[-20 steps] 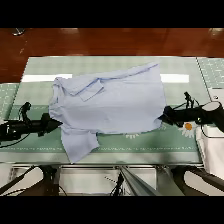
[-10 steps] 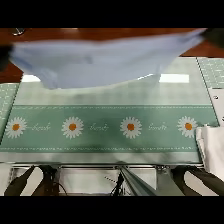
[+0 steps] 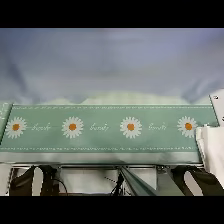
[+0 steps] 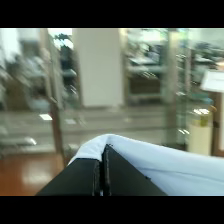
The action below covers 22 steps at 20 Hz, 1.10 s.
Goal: Fold the shirts.
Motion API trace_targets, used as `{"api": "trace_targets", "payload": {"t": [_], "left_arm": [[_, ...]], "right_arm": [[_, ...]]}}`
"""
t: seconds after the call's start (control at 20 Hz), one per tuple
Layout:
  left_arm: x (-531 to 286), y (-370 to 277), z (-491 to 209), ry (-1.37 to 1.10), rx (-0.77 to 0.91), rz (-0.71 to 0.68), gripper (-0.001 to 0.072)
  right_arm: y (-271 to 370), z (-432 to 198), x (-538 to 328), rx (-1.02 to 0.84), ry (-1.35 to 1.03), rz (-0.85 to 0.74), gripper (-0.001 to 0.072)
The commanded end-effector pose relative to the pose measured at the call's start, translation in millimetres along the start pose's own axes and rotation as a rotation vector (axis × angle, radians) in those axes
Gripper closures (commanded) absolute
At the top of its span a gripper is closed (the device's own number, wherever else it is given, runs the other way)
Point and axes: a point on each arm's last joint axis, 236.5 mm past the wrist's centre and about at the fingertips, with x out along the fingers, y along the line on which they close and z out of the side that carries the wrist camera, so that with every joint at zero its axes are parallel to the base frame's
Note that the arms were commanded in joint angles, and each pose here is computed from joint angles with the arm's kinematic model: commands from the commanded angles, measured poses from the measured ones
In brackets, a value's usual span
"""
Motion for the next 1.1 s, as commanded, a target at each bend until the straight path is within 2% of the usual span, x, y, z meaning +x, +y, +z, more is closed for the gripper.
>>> {"api": "trace_targets", "payload": {"t": [0.0, 0.2, 0.5, 0.75, 0.85, 1.05], "left_arm": [[-58.6, 6.7, 15.5, -0.020, 0.118, 0.112, 0.0692], [-47.3, 11.5, -30.9, 0.114, 0.029, 0.059, 0.0691], [10.7, 19.7, -224.4, 0.570, -0.276, 0.007, 0.0692], [72.0, 18.6, -381.5, 0.856, -0.489, -0.042, 0.0692], [108.3, 19.9, -426.5, 0.897, -0.529, -0.028, 0.0691], [171.9, 3.4, -495.9, 0.956, -0.718, -0.022, 0.0691]], "right_arm": [[6.6, -8.0, -58.5, -0.020, -0.009, -0.048, 0.0691], [6.3, -60.8, -54.1, 0.001, 0.198, -0.039, 0.0691], [-15.8, -200.7, 41.0, 0.138, 0.572, -0.008, 0.0691], [-41.7, -312.0, 151.6, 0.259, 0.676, -0.008, 0.0691], [-49.9, -343.0, 204.5, 0.312, 0.688, 0.009, 0.0691], [-76.7, -404.6, 294.4, 0.408, 0.738, -0.025, 0.0691]]}}
